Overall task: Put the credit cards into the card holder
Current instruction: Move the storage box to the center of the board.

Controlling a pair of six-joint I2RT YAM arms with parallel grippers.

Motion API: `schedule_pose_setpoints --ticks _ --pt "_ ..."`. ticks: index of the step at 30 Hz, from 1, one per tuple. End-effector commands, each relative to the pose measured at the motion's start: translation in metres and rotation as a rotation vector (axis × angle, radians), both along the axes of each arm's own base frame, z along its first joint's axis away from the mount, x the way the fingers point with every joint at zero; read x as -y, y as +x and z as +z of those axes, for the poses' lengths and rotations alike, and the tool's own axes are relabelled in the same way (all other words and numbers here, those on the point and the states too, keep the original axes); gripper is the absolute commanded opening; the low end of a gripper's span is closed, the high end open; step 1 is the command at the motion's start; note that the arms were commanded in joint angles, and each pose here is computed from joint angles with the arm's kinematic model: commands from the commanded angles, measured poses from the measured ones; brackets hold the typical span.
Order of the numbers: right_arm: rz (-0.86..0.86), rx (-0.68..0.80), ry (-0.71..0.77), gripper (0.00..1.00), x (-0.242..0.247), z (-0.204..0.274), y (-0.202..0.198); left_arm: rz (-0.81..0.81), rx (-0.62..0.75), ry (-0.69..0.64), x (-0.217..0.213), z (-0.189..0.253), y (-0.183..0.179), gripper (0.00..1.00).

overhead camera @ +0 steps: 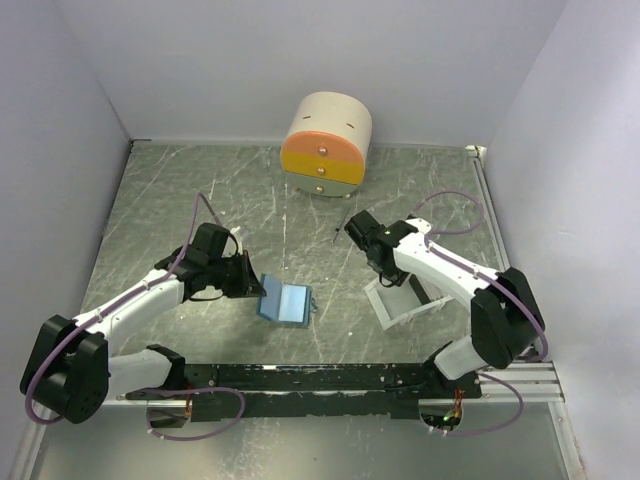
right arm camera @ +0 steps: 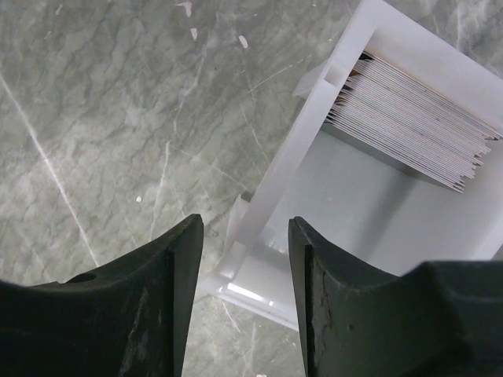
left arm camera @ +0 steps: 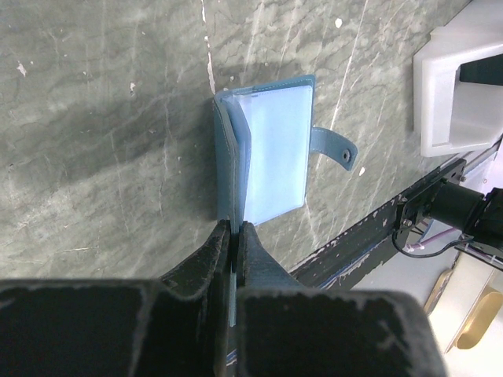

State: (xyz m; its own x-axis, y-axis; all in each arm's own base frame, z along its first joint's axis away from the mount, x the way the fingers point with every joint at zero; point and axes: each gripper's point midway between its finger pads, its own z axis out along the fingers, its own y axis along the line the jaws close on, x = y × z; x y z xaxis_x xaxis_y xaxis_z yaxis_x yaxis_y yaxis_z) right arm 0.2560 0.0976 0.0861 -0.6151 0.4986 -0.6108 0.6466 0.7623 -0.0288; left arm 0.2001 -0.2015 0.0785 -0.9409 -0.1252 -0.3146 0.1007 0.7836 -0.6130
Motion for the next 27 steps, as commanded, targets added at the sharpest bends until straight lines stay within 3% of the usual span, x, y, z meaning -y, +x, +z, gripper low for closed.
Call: schedule_pose_setpoints --ticks 1,10,15,27 --pt "-0.083 0.035 0.004 0.47 0.002 -0.002 0.01 -0.015 0.034 -0.005 0.004 0.016 0.006 0.07" --pt "-0.096 0.029 0.071 0.39 -0.01 -0.006 0.01 -0.008 0.024 0.007 0.002 0.009 0.005 0.07" --pt "-0.123 0.013 0.087 0.3 -0.011 -0.009 0.006 -0.011 0.019 0.01 0.002 0.006 0.005 0.07" --pt "-0.14 0.015 0.161 0.24 -0.023 -0.003 0.006 -0.006 0.027 0.004 0.001 0.007 0.003 0.07"
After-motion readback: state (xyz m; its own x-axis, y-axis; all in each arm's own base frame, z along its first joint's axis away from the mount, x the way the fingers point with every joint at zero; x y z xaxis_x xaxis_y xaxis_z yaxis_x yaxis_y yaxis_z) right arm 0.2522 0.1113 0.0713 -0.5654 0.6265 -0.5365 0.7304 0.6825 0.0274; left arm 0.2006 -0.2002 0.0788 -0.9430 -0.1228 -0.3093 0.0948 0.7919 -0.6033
